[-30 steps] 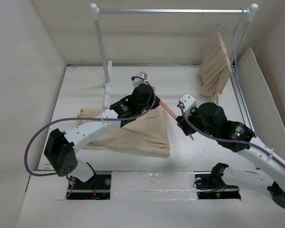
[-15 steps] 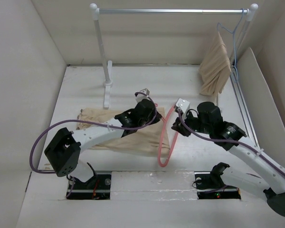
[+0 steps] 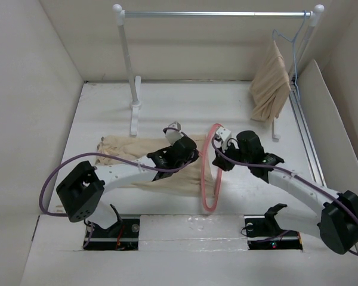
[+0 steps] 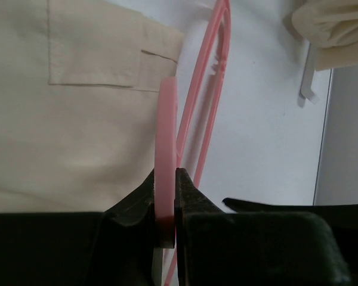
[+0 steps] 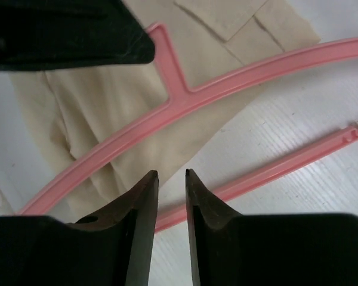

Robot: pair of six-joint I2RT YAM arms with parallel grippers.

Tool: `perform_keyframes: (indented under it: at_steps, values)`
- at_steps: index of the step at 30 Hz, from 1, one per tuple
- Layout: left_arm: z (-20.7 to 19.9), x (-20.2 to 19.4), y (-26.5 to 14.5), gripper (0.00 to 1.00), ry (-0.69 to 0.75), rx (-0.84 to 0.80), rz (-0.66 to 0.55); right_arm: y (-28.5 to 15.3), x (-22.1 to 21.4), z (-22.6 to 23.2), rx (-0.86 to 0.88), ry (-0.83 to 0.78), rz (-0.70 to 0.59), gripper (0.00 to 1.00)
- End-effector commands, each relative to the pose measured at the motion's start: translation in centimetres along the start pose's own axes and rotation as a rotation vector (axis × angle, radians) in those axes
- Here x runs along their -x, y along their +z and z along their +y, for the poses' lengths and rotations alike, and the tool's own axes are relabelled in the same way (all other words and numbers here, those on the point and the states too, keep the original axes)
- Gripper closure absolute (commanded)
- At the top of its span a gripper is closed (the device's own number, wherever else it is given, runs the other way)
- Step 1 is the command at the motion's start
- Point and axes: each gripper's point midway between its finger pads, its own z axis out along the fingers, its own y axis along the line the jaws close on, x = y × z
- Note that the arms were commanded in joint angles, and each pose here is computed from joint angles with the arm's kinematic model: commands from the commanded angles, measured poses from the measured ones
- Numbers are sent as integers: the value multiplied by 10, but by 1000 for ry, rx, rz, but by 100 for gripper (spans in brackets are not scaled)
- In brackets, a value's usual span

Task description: Place the trousers on the hanger

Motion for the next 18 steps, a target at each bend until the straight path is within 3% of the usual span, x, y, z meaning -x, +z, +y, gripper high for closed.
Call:
perform_keyframes:
  at_steps: [1, 2, 3, 4, 14, 16, 18]
  values:
    - [10, 10, -5, 100, -76, 22, -103, 1, 40, -11, 10, -57, -166, 67]
    - [15, 4, -5, 100, -82, 30, -106, 1, 37, -16, 2, -51, -160, 67]
    - [20, 6, -5, 100, -118, 52, -142, 5, 41, -22, 4, -57, -180, 55]
    - [24, 4, -4, 100, -124, 68, -156, 7, 38, -32, -8, -40, -180, 49]
    - [35, -12, -2, 100, -140, 199, -249, 52, 8, -54, 39, 48, -122, 47]
    - [36, -15, -4, 100, -135, 207, -256, 55, 0, -52, 56, 59, -107, 37]
    - [41, -19, -6, 100, -131, 229, -253, 56, -8, -50, 55, 78, -97, 34]
